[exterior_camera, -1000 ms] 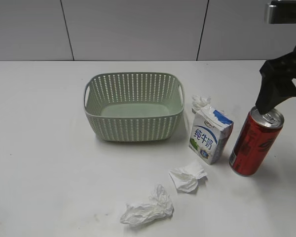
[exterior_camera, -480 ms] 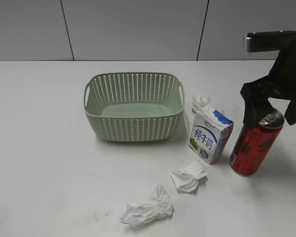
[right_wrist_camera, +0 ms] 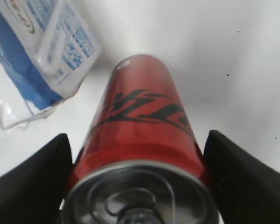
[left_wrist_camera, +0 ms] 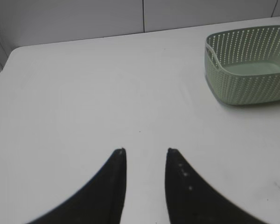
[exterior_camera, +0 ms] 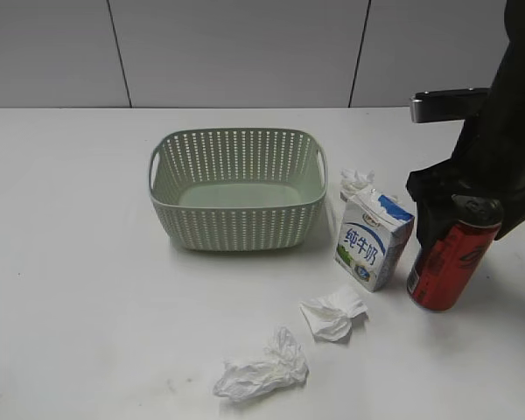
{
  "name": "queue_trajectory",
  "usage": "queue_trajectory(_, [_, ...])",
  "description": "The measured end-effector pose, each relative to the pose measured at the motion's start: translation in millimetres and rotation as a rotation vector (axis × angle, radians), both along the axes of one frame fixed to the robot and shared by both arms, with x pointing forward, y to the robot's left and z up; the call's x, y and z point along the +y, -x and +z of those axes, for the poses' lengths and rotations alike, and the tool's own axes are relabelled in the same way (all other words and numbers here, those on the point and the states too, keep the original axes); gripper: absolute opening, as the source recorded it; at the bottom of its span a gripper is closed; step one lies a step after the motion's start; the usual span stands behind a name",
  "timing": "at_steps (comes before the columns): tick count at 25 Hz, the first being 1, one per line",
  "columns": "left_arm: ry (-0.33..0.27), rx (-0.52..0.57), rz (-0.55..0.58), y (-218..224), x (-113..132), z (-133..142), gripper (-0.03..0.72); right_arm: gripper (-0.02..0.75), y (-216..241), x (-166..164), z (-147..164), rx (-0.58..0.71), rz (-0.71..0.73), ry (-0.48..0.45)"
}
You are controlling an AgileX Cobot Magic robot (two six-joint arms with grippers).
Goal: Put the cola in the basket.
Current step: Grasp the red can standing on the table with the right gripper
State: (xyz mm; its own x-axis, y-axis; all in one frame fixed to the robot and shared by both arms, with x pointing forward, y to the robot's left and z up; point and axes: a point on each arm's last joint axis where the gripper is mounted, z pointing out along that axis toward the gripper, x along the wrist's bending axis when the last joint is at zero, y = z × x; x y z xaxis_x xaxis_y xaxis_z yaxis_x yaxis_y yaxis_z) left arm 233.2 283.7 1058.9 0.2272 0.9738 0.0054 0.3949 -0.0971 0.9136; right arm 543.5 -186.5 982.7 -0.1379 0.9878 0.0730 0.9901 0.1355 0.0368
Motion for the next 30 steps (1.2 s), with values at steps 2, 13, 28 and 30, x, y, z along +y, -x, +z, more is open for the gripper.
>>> queue_trajectory(2, [0.000, 0.000, 0.000, 0.0, 0.0, 0.0, 0.231, 0.645, -0.2, 0.1, 0.0, -0.002, -0.008, -0.001])
queue_trajectory(13, [0.000, 0.000, 0.000, 0.0, 0.0, 0.0, 0.229, 0.527, -0.7, 0.2, -0.3, -0.001, -0.066, -0.004])
queue_trajectory(28, [0.000, 0.000, 0.000, 0.0, 0.0, 0.0, 0.229, 0.522, -12.8, -7.2, 28.6, 0.002, -0.007, 0.128])
queue_trajectory(30, [0.000, 0.000, 0.000, 0.0, 0.0, 0.0, 0.229, 0.522, -22.5, -4.9, 46.9, -0.072, -0.007, 0.115])
